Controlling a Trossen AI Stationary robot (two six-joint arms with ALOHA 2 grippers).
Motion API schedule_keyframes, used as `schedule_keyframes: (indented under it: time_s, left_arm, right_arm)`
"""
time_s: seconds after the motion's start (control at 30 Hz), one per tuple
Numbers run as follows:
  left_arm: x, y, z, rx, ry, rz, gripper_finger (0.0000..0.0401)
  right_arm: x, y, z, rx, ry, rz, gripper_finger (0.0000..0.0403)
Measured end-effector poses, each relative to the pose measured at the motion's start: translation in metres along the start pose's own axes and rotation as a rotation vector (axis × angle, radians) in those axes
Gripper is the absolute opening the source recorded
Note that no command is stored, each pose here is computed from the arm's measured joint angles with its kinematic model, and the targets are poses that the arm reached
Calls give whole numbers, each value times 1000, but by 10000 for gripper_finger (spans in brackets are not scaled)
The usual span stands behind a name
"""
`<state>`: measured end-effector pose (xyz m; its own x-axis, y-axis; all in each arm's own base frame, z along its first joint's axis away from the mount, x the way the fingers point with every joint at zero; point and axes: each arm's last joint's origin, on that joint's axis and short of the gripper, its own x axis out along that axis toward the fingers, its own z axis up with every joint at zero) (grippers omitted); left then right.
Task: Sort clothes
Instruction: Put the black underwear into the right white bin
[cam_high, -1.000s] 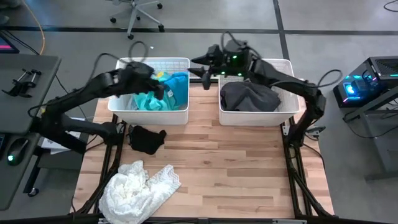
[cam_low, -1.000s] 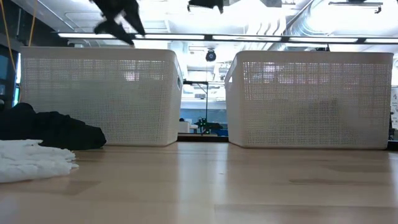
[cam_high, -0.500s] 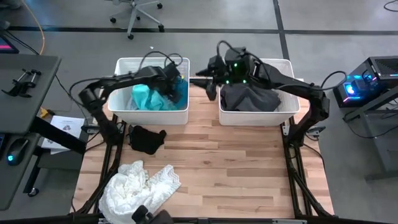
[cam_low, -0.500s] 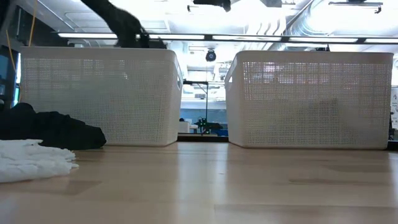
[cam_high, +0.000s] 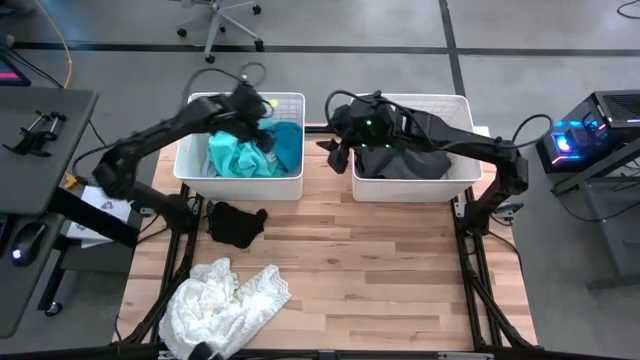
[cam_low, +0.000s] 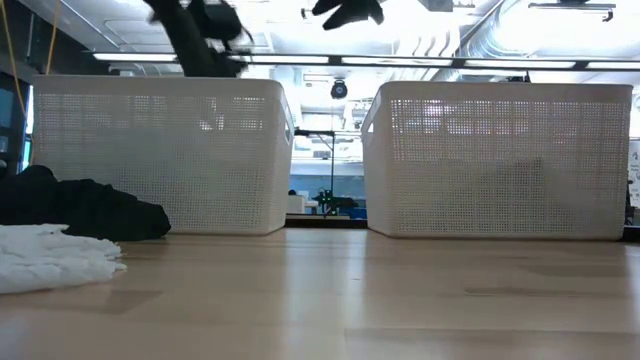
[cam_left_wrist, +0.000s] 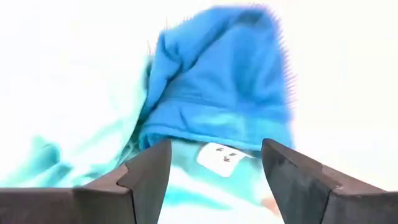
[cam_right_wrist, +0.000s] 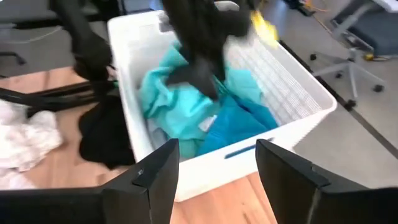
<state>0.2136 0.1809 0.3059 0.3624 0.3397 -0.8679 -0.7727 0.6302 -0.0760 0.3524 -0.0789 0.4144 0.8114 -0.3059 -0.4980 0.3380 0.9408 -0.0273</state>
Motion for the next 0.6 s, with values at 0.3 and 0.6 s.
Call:
schedule_keyframes:
  time_s: [0.3, 0.6]
  left_arm:
    - [-117, -5, -38, 67, -367, -230, 239]
    - [-184, -15, -115, 140, -366, -511, 239]
  right_arm:
    - [36, -1, 0, -14, -53, -8, 200]
    - [63, 4, 12, -165, -254, 76, 200]
